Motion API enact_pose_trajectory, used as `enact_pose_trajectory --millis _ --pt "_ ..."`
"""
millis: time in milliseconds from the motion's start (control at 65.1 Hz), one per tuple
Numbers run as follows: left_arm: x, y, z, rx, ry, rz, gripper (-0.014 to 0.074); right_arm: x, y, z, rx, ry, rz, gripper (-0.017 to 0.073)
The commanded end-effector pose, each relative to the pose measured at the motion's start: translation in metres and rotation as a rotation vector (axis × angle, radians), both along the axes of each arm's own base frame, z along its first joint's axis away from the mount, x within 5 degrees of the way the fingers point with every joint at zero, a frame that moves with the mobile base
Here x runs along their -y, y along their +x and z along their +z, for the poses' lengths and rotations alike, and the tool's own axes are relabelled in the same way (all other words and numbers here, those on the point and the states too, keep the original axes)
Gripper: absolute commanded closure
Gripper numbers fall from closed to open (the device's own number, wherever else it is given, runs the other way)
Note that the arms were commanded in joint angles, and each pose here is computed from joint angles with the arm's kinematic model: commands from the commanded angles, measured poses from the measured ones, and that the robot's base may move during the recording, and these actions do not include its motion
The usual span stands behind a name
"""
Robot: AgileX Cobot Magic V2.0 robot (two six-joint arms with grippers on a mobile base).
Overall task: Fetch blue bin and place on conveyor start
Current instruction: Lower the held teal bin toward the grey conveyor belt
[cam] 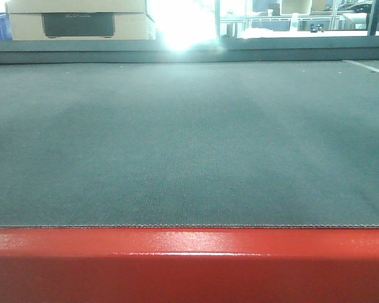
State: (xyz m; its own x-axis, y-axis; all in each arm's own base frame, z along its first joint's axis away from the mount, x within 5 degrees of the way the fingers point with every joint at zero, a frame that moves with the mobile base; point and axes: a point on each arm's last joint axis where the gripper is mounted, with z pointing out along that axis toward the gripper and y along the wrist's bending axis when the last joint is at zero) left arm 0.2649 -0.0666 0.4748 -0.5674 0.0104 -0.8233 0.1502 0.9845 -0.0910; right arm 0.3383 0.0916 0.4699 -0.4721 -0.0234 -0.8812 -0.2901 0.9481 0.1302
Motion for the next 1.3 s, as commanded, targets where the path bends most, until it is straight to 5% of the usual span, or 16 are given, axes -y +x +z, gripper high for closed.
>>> enact_pose_trajectory --millis 0,1075,1290 --pt "0.001 -0.005 0.009 0.055 -0.011 -0.020 0.0705 0.002 -0.001 0.010 0.080 -0.013 -0.006 0.0712" --pt "0.002 -0.002 0.016 0.129 -0.029 -0.022 0.0705 0.002 -0.001 0.011 0.081 -0.008 -0.005 0.0712" --pt "0.005 0.011 0.004 0.091 -0.019 -0.022 0.0705 0.011 -0.010 -0.006 -0.121 -0.055 -0.005 0.0712"
